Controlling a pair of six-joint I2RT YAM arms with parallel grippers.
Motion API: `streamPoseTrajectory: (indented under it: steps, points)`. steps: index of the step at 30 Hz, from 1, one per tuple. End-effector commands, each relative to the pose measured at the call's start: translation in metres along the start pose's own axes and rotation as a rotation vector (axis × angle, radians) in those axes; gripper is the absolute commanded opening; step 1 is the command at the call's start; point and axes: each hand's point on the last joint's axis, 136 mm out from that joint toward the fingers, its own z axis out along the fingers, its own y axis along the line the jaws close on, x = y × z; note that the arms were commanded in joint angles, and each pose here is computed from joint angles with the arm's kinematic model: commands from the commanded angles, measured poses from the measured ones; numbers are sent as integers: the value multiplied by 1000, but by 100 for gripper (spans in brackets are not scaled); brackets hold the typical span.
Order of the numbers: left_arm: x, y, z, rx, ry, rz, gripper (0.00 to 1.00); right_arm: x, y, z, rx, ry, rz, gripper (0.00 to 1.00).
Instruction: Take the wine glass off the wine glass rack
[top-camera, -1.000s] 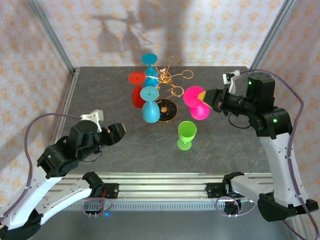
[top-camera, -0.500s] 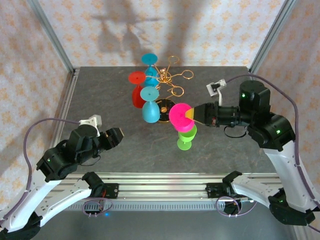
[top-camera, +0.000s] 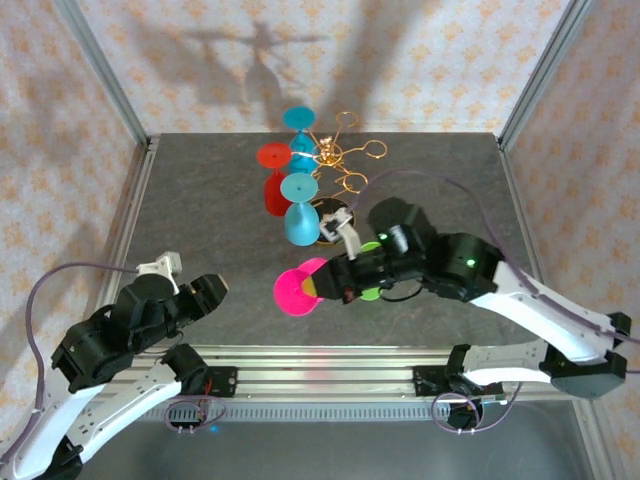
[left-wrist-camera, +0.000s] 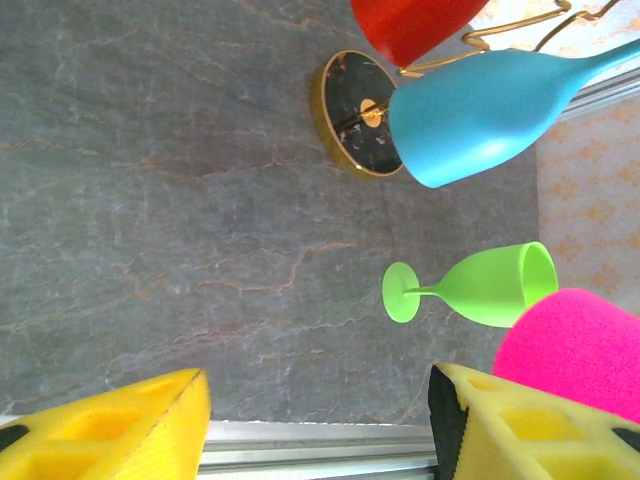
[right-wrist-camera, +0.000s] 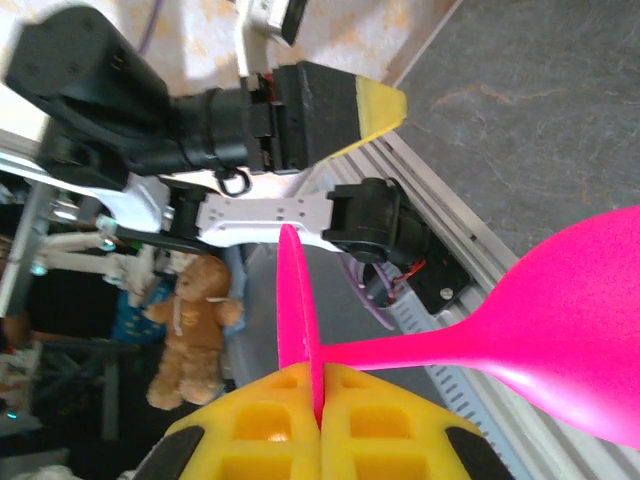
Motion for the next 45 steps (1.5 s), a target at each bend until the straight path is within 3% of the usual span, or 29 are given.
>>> streamPoseTrajectory:
  steps: [1,10,20,31,45]
  points:
    - [4,19,-3,-67,3,-28,60,-5,-9,29,71,-33,-122,0]
    - [15,31,-7,-78,38,-63,60,24,-41,85,223,-11,-294,0]
    - [37,24,5,-44,151,-113,63,44,-76,130,451,-87,-547,0]
    - [58,13,21,8,261,-169,68,42,-102,160,772,-220,-800,0]
    - [60,-3,34,62,284,-211,68,27,-89,160,814,-345,-858,0]
